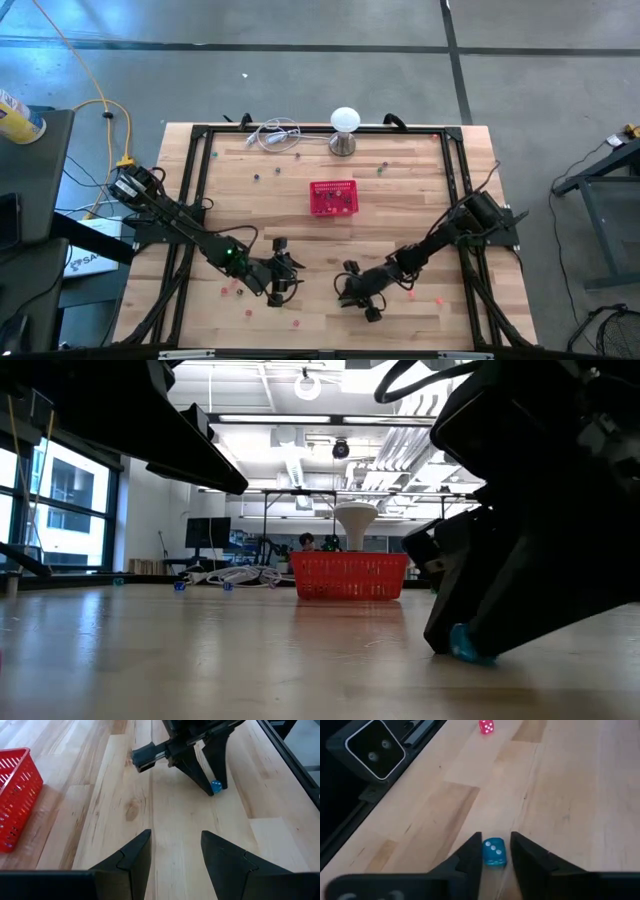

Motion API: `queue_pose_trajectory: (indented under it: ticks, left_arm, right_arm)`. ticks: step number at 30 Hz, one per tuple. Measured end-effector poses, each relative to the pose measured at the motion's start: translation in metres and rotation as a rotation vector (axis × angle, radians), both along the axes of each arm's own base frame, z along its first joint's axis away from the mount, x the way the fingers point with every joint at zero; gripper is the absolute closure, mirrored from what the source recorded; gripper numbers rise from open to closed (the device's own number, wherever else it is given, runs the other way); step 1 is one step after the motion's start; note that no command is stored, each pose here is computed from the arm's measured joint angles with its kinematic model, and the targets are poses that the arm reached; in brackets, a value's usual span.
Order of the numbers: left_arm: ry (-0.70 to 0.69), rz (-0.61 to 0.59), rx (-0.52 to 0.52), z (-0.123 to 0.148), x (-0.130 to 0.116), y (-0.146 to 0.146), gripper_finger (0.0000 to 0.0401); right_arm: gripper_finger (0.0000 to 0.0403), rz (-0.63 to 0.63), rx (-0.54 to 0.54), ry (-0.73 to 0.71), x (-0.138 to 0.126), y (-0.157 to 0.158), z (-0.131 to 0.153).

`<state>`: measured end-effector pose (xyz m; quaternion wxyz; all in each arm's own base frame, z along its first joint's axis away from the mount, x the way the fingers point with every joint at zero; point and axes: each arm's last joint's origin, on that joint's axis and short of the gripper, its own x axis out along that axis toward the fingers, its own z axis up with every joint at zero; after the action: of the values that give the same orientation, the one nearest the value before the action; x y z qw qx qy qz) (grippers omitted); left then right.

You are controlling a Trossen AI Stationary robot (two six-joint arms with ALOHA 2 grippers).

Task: Pick & Place Dice
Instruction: Put the bottom light blue dice into the bin

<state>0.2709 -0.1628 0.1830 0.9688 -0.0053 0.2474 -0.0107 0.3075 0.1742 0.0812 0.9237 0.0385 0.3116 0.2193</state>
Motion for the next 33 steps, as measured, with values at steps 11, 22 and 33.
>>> queue_pose_trajectory:
  ticks: [11,22,33]
  left_arm:
    - [0.0,0.0,0.0,0.0,0.0,0.0,0.0236]
    - [0.0,0.0,0.001,0.0,0.0,0.0,0.0236]
    - [0.001,0.0,0.001,0.0,0.0,0.0,0.0236]
  right_arm:
    - [0.0372,0.024,-0.037,-0.005,-0.001,0.0,0.001]
    - [0.0368,-0.248,-0.441,-0.084,-0.02,-0.032,0.074]
    - [0.037,-0.6,-0.433,-0.11,-0.008,-0.107,0.111]
